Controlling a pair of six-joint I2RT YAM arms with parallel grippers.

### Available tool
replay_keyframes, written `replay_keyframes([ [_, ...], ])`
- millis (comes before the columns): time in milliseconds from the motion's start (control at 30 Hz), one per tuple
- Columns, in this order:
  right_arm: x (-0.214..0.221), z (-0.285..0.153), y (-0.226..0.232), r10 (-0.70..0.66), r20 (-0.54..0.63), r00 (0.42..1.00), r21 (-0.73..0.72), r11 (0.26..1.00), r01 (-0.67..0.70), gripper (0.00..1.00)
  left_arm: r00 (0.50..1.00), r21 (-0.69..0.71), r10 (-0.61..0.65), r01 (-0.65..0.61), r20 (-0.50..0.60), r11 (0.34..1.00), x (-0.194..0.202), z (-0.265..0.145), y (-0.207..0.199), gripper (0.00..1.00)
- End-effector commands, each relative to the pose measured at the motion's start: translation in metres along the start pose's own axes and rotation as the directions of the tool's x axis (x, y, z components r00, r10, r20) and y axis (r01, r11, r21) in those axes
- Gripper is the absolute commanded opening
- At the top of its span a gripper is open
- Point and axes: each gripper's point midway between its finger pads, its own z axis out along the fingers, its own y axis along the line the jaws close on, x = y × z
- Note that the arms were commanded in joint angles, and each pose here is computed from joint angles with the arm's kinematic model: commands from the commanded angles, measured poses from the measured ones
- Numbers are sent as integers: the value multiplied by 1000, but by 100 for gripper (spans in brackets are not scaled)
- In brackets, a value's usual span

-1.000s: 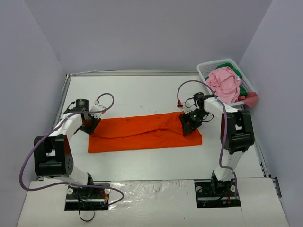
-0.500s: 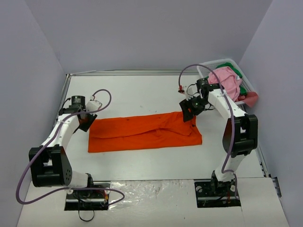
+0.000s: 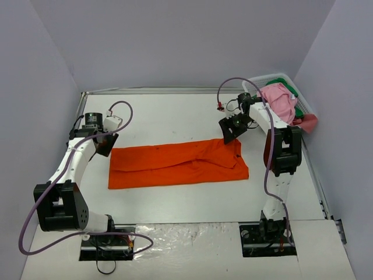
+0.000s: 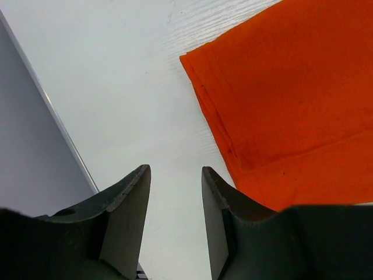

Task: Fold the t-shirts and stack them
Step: Fold the other side of the tshirt into a rectangle

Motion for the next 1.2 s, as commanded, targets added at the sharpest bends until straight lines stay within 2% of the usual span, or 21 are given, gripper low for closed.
replay_keyframes([
  [0,-8,-16,-10,-16,13,1000,29,999,16,54,999,4,-44,44,3,999,-4,-6,1,39],
  [267,-4,-17,-22,-8,16,1000,36,999,8,54,998,10,-59,59,-4,998,-3,-1,0,39],
  [633,6,3,-25,6,-17,1000,-5,1000,-6,48,998,19,-57,57,-15,998,0,3,-3,39],
  [733,7,7,-25,9,-20,1000,-16,1000,-9,37,998,24,-58,59,-20,998,0,5,-4,39],
  [767,8,7,-24,11,-20,1000,-21,1000,-12,30,998,26,-57,57,-17,998,0,5,-5,40],
  [800,8,7,-24,11,-20,1000,-21,1000,-12,17,998,24,-58,59,-20,998,1,5,-4,40],
  [900,7,1,-21,7,-12,1000,-16,1000,-7,0,998,27,-61,62,-19,998,0,5,-5,40],
  [1167,4,-22,-11,-6,18,1000,14,1000,6,0,998,36,-64,64,0,997,-2,2,-7,40],
])
